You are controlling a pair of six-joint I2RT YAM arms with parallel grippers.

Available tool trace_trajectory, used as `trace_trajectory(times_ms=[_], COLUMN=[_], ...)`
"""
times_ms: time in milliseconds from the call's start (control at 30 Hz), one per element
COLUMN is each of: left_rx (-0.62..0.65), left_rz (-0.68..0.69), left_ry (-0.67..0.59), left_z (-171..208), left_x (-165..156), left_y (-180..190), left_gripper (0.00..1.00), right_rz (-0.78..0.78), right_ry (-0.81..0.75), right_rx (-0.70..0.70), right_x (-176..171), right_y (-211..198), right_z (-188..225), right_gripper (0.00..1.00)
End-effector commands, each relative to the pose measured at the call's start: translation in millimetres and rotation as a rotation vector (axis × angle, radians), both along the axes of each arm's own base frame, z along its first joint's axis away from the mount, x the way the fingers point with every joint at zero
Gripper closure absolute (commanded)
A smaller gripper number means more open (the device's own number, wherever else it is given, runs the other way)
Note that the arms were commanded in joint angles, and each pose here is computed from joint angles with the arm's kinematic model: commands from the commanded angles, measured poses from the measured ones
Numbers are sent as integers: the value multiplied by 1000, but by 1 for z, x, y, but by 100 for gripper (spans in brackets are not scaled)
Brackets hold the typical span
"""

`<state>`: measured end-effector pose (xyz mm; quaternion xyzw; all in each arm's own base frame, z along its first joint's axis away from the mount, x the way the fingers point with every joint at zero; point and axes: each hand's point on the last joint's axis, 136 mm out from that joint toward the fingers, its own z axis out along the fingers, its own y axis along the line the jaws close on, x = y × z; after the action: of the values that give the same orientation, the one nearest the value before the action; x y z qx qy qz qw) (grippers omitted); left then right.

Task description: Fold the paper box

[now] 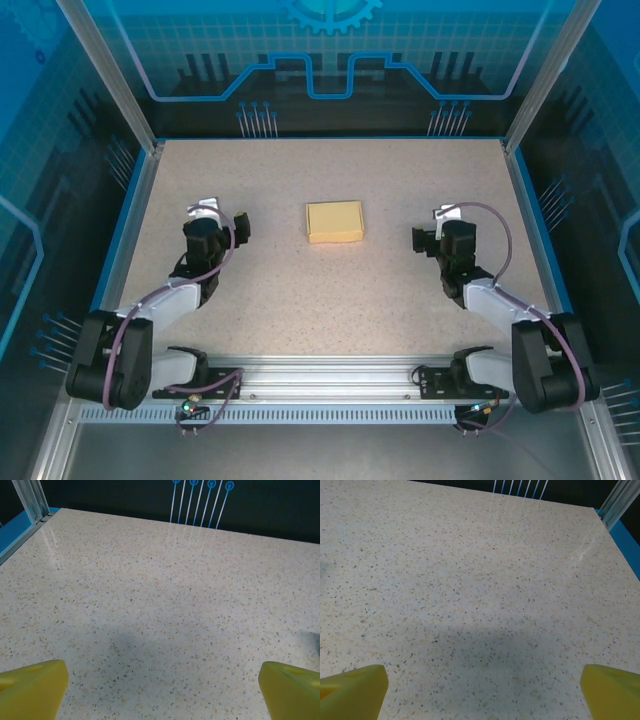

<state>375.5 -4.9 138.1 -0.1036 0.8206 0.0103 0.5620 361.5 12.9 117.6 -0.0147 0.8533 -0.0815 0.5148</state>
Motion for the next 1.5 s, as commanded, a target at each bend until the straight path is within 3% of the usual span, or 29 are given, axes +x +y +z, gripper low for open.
trace_trajectory(times_ms=[0,267,400,667,1467], left_rx=[35,39,34,12,19], left_rz=[-43,-132,-157,-170,-181], left_ry=[8,-31,-152,-34,-39], left_z=[-8,-21,-34,-44,-43], left_x=[4,12,13,23,23], left_y=[0,0,2,1,-2], left_gripper=[1,1,1,1,1], right_rz=[20,76,102,146,149], right_ry=[-59,-89,-116,-86,-82], right_rx=[20,23,24,86,84], right_x=[10,27,28,36,35], right_y=[0,9,13,12,13], right_z=[7,1,-8,-23,-23], right_gripper=[0,0,0,0,0])
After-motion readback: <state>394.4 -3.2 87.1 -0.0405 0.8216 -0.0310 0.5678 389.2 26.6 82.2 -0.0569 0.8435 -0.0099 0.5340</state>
